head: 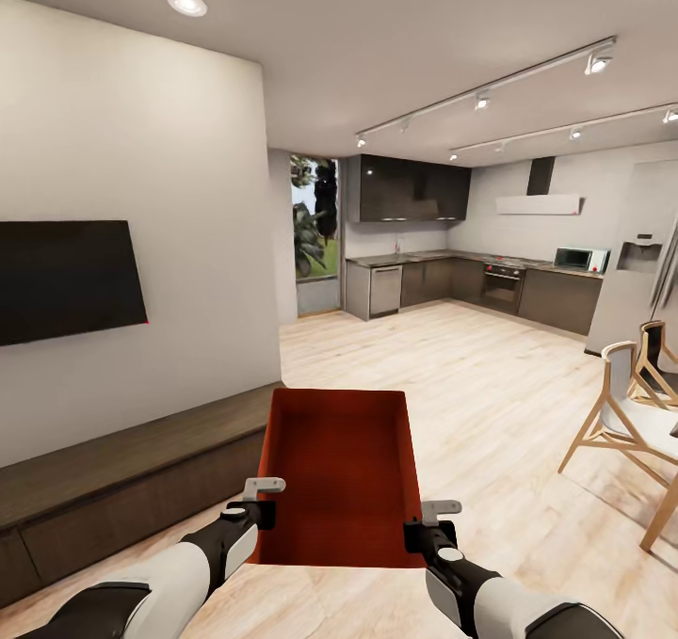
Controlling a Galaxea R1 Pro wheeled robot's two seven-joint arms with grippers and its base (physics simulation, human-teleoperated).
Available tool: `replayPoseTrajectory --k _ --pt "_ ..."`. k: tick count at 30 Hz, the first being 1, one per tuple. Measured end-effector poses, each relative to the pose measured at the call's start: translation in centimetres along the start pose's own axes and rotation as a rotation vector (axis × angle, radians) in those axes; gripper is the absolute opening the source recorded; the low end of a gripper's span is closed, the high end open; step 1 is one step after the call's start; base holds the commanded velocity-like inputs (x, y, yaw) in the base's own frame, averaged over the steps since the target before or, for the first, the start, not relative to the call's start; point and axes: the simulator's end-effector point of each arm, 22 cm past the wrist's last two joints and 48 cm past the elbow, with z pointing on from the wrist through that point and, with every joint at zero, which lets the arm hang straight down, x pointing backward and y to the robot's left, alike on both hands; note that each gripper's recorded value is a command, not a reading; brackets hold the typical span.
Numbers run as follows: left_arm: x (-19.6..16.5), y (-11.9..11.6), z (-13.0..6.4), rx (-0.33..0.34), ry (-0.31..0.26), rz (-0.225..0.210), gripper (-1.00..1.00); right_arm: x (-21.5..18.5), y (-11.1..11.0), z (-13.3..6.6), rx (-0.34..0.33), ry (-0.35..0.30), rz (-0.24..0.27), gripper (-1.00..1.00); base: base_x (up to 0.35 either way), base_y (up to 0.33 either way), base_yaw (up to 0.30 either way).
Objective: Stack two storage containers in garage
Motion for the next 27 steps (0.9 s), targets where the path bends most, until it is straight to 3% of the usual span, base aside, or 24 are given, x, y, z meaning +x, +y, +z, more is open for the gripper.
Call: replayPoseTrajectory --k 11,27 --pt "0.02 0.05 0.01 0.000 0.000 0.000 -1.00 0.01 0.04 -0.01 0.000 0.000 0.000 -1.00 0.000 0.000 -0.034" --pt "0.00 -0.04 0.00 0.000 0.000 0.000 -1.00 0.00 -0.04 0.00 0.000 0.000 0.000 -1.00 0.000 0.000 -0.257"
